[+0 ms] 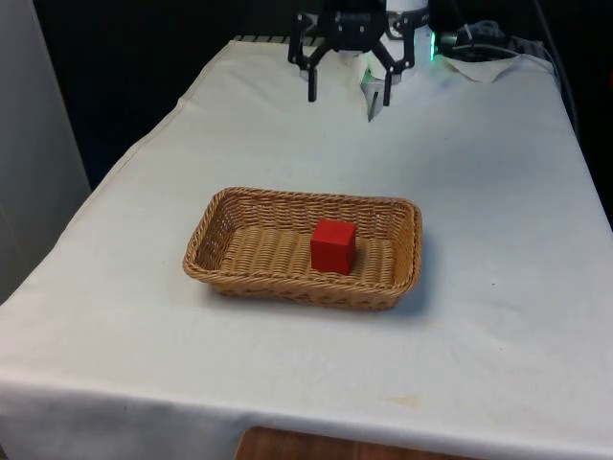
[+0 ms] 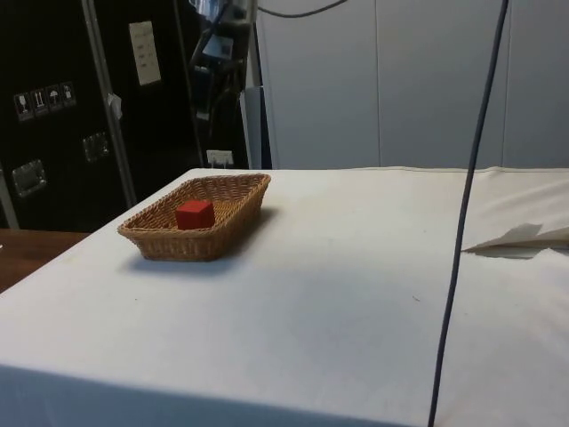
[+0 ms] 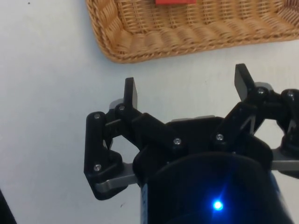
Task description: Pick up the cube and place it into the basket.
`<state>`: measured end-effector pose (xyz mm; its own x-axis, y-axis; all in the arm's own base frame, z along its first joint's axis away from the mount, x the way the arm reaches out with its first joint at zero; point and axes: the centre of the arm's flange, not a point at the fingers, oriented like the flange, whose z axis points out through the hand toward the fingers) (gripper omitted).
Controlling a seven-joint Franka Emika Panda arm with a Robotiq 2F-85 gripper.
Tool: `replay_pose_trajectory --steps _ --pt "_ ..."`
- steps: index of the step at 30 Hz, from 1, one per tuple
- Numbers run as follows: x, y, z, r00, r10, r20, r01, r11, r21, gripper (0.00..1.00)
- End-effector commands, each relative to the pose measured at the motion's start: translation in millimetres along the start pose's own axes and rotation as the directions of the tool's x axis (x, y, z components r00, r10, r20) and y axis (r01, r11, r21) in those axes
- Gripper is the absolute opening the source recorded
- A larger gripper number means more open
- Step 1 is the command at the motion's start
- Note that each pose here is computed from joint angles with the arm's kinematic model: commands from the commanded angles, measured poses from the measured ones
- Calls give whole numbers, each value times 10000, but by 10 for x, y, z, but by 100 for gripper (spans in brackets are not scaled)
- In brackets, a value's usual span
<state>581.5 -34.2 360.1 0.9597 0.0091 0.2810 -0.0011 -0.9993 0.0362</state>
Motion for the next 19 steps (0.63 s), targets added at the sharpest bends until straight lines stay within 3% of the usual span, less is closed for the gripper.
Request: replay_pose_trajectory --steps 1,9,19 --pt "-25 6 -51 10000 -49 17 49 10000 -24 100" --pt "-90 8 -222 9997 -249 56 248 9996 169 100" --pt "-202 1 -411 9976 -621 305 609 9974 379 100"
